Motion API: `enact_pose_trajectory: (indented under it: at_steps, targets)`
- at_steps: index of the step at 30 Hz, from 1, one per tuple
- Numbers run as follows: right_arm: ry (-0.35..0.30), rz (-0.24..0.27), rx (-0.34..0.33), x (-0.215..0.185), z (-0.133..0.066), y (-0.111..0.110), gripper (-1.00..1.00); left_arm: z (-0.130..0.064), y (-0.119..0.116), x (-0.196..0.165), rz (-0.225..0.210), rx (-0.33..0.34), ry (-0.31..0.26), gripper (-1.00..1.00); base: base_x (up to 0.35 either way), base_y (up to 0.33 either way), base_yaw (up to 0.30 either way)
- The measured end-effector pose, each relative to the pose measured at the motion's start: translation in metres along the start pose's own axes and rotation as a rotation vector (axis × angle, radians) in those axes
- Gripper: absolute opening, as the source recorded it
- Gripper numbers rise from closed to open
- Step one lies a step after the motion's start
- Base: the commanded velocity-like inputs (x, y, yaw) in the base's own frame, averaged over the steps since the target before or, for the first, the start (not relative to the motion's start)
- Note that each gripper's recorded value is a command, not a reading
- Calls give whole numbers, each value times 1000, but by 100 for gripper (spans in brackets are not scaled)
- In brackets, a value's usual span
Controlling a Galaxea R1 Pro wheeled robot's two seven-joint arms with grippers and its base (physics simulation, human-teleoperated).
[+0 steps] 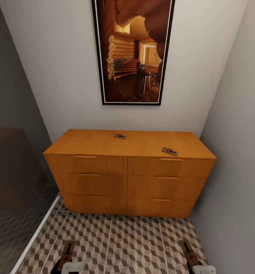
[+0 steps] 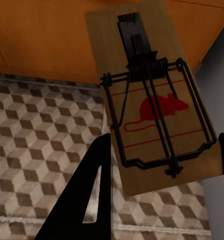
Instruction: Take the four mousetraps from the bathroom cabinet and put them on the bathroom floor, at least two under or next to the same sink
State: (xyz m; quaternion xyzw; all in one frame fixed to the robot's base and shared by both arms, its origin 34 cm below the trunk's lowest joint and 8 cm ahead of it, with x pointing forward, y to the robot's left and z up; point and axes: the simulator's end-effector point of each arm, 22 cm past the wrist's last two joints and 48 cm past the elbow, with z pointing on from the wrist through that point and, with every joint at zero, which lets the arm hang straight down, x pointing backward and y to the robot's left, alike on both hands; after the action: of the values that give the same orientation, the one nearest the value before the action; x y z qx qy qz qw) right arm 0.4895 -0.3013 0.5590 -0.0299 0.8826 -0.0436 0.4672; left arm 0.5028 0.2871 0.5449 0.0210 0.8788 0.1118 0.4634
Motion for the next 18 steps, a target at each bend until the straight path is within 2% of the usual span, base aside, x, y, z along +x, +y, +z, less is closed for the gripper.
enact_pose_trajectory:
  at_steps: [18]
  targets:
    - [1,-2,20,0,0,-4,-100,0,-1,0,-1,1,0,-100,0,0,258]
